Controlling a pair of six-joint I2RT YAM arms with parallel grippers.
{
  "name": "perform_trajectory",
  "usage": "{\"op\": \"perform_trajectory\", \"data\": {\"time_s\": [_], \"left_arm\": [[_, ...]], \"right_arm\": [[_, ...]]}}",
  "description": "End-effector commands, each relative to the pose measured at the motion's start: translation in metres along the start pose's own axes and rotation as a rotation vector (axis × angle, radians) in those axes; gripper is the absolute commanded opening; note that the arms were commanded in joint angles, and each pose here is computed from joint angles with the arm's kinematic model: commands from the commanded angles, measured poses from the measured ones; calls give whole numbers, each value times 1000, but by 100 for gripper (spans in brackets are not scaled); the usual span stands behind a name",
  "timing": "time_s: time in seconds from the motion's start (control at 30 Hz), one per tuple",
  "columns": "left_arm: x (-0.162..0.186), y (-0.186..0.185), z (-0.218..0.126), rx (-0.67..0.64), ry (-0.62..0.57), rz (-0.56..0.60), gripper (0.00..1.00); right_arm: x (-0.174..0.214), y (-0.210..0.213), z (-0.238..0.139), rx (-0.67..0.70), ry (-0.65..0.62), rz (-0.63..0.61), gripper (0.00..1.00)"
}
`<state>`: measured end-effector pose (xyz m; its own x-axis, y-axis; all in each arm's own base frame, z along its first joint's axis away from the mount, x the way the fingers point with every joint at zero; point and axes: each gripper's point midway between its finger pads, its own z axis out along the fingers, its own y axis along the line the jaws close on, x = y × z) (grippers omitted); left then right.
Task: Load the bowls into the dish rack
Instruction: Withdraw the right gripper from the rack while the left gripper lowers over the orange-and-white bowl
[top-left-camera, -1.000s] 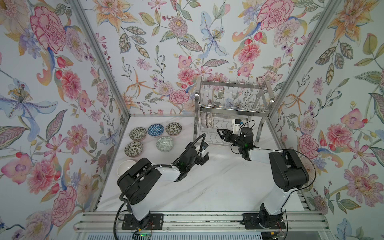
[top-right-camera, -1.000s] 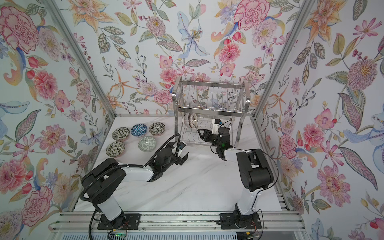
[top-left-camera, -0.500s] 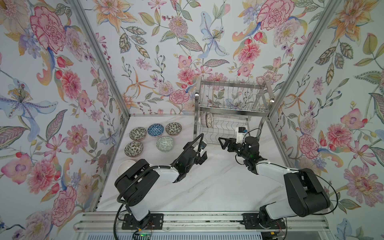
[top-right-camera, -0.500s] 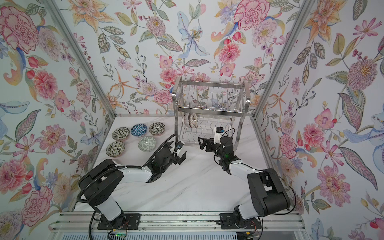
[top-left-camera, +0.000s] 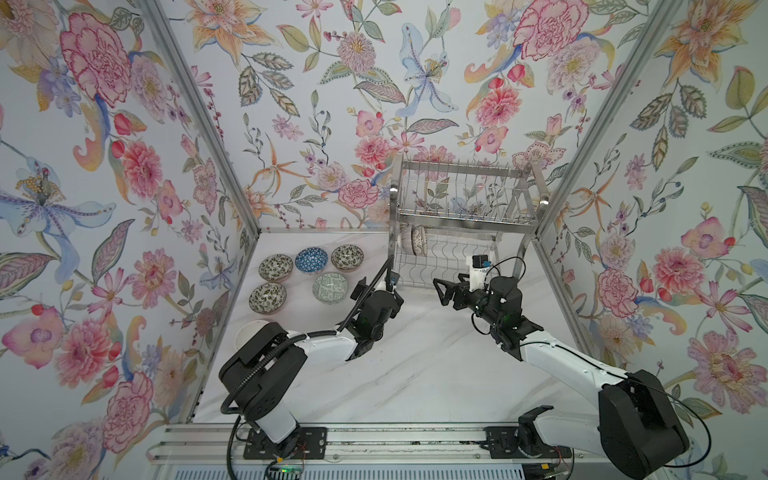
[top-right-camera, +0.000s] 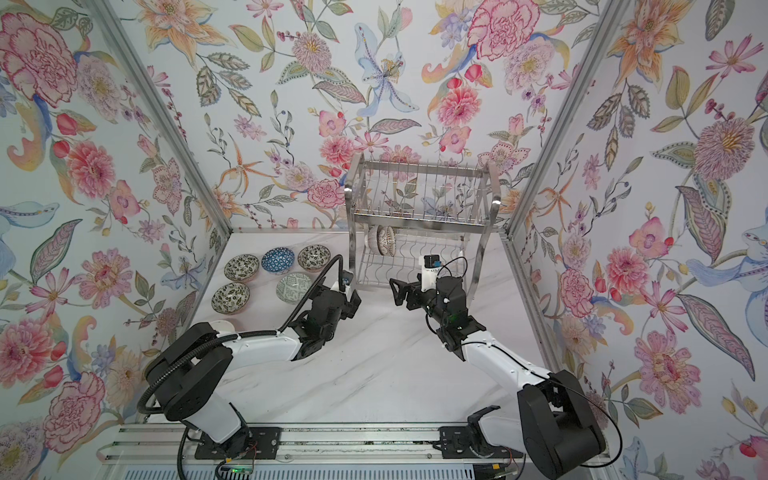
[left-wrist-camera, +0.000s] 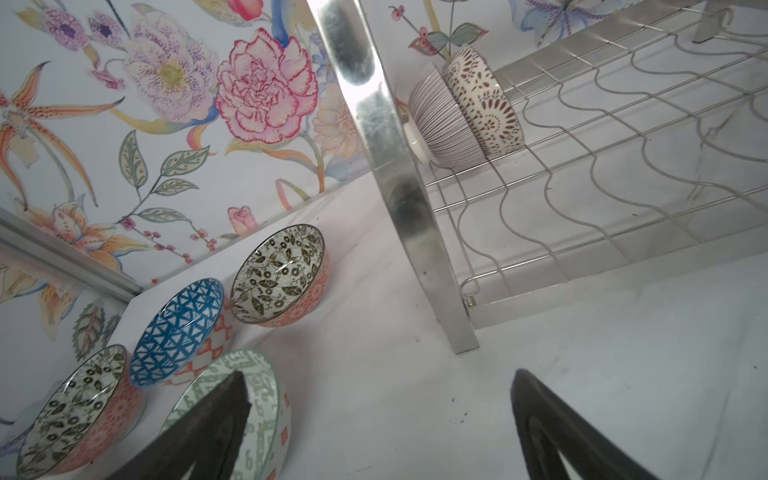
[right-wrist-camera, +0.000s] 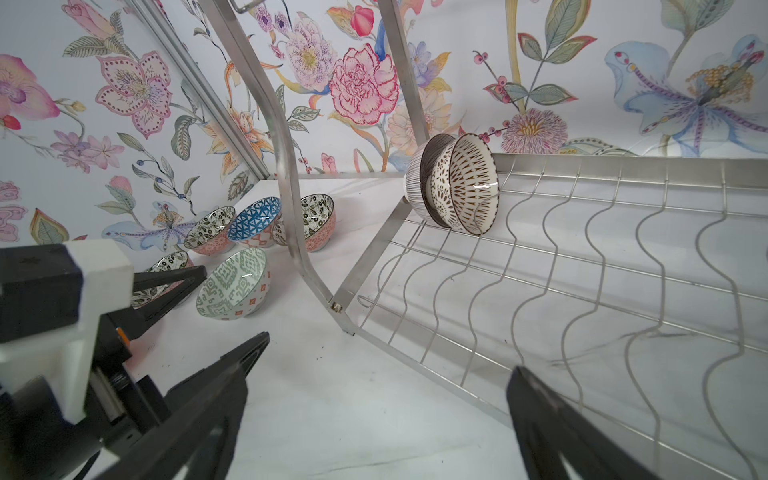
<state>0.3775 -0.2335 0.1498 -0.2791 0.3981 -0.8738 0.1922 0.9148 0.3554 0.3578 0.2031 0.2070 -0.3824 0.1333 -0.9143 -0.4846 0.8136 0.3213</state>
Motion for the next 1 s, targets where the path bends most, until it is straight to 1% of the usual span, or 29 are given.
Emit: {"op": "perform_trajectory", "data": {"time_s": [0.0, 0.17, 0.27, 0.3, 0.4, 0.53, 0.67, 0.73, 0.8, 0.83, 0.97], "left_arm": [[-1, 31, -17, -85, 78, -62, 99], [17, 70, -35, -122, 167, -113, 99], [37, 102, -41, -125, 237, -189, 99], [43, 115, -44, -139, 253, -219, 99], [65, 152, -52, -194, 294, -281, 99], [91, 193, -65, -289, 353, -343, 99], [117, 212, -73, -343, 377, -443, 99], [124, 218, -74, -372, 371, -473, 99], [134, 227, -76, -421, 367, -515, 99], [141, 231, -77, -444, 368, -559, 99], [165, 242, -77, -490, 377, -657, 99]], "right_arm": [[9, 14, 9, -16, 39, -60, 99], [19, 47, 24, -78, 76, -130, 99], [24, 65, 35, -101, 86, -162, 99], [30, 83, 38, -132, 95, -188, 99], [39, 106, 50, -154, 115, -246, 99], [42, 141, 64, -201, 127, -287, 99], [47, 173, 75, -238, 134, -332, 99], [52, 185, 80, -252, 152, -347, 99], [62, 193, 84, -267, 184, -356, 99], [66, 197, 86, -283, 204, -361, 99], [82, 204, 88, -284, 266, -391, 99]]}}
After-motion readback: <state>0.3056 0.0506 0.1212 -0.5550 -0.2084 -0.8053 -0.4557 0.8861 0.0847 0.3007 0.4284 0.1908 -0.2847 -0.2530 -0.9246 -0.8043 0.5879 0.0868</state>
